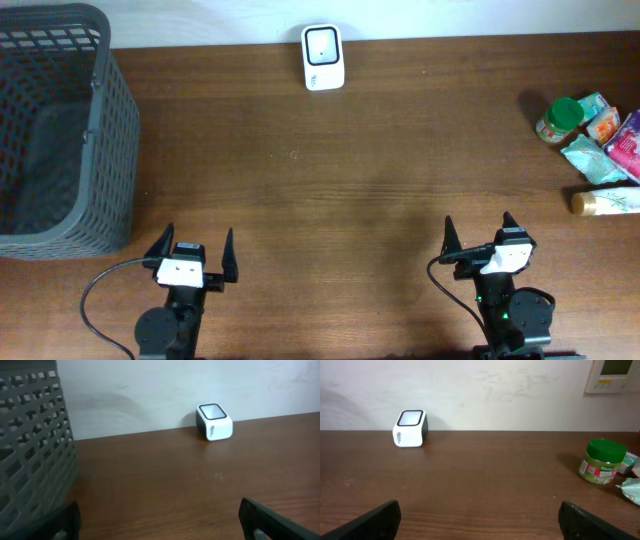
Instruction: Scan the item barcode
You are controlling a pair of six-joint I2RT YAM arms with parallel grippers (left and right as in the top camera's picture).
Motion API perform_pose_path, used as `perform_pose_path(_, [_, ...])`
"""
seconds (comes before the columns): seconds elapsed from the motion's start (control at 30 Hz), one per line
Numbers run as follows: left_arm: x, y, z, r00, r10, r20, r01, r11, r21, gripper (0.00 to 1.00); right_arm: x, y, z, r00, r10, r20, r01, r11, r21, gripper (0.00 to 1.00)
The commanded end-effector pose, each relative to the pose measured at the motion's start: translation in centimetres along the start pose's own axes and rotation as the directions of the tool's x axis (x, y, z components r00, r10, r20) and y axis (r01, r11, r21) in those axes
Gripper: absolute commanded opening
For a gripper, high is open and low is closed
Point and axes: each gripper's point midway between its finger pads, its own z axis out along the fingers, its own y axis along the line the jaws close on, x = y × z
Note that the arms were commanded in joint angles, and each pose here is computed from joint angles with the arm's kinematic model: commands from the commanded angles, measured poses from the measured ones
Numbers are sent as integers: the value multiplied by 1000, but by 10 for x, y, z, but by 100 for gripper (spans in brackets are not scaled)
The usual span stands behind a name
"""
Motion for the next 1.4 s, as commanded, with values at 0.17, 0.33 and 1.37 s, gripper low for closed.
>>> perform_pose_path(0.17, [5, 35, -3, 985, -172, 8, 171, 972, -162, 99, 3, -3, 0, 1000, -5, -4, 5, 1000, 15, 99])
perform_pose_path(0.33, [4, 18, -1, 1000, -28, -13, 27, 996, -89, 99, 3, -3, 0, 1000, -5, -4, 5, 1000, 15, 99])
perform_pose_path(1.37, [5, 26, -2, 995, -100, -6, 98, 987, -124, 99, 3, -3, 0, 1000, -5, -4, 5, 1000, 15, 99])
